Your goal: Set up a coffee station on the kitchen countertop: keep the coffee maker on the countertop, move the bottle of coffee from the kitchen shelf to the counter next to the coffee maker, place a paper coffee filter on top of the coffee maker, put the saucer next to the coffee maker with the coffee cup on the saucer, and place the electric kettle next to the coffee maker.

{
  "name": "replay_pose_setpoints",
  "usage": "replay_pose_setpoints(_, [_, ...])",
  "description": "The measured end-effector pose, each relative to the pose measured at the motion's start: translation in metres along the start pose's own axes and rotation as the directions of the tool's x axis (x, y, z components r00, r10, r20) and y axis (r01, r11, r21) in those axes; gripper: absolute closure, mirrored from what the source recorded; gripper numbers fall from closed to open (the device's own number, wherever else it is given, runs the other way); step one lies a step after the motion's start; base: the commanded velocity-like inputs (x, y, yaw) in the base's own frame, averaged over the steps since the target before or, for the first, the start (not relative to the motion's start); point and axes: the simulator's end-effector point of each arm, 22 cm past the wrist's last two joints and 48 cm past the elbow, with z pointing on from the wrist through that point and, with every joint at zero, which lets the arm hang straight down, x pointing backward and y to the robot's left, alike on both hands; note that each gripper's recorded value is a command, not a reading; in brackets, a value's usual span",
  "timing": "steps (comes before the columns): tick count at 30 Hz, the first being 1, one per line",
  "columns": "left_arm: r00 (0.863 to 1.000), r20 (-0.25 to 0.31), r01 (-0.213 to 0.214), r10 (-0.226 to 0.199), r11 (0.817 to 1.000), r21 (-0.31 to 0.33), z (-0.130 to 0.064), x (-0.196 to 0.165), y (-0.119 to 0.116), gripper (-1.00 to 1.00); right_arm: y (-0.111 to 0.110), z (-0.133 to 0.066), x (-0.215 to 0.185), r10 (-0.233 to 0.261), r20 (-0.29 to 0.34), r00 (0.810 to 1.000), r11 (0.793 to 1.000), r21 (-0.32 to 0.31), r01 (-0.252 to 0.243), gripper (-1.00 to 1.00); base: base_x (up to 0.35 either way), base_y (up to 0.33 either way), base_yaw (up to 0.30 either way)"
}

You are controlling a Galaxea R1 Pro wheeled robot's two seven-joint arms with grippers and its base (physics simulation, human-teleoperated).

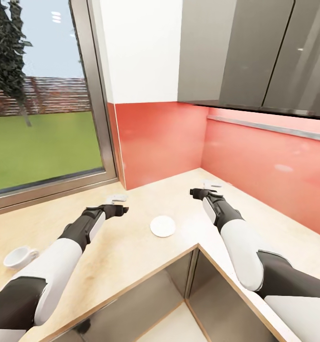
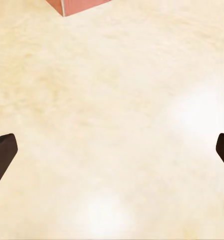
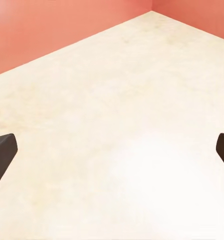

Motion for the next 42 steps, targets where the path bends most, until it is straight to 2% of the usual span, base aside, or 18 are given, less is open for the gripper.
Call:
replay_pose_setpoints(25, [1.000,-0.019,0.004,-0.004,1.000,0.001,0.001,0.013,0.000,-1.00,0.000,0.000,0.003,-0.001,-0.008,1.000,1.000,-0.001,0.001,-1.00,0.104,0.000,-0.056])
replay_pose_setpoints(30, [0.999,-0.040,0.014,-0.013,1.000,0.012,0.001,0.025,-0.001,-1.00,0.003,0.002,0.024,-0.007,-0.053,0.999,1.000,-0.008,0.007,-1.00,0.000,0.000,-0.125])
replay_pose_setpoints(35, [0.999,-0.046,0.020,-0.020,1.000,0.013,0.001,0.025,0.001,-1.00,0.010,0.003,0.058,-0.021,-0.124,0.992,1.000,-0.026,0.018,-1.00,0.000,0.000,-0.021])
replay_pose_setpoints(38, [0.998,-0.061,0.025,-0.023,1.000,0.019,0.000,0.027,0.004,-1.00,0.022,0.002,0.078,-0.029,-0.166,0.986,0.997,-0.072,0.018,-1.00,0.000,0.000,-0.006])
replay_pose_setpoints(40, [0.995,-0.092,0.031,-0.028,0.999,0.040,-0.002,0.031,0.004,-1.00,0.036,-0.001,0.091,-0.037,-0.196,0.980,0.991,-0.133,0.011,-1.00,0.000,0.000,-0.002])
replay_pose_setpoints(42, [0.989,-0.144,0.048,-0.034,0.995,0.089,-0.006,0.039,0.000,-1.00,0.055,-0.005,0.103,-0.043,-0.230,0.972,0.977,-0.214,-0.007,-1.00,0.000,0.000,-0.001])
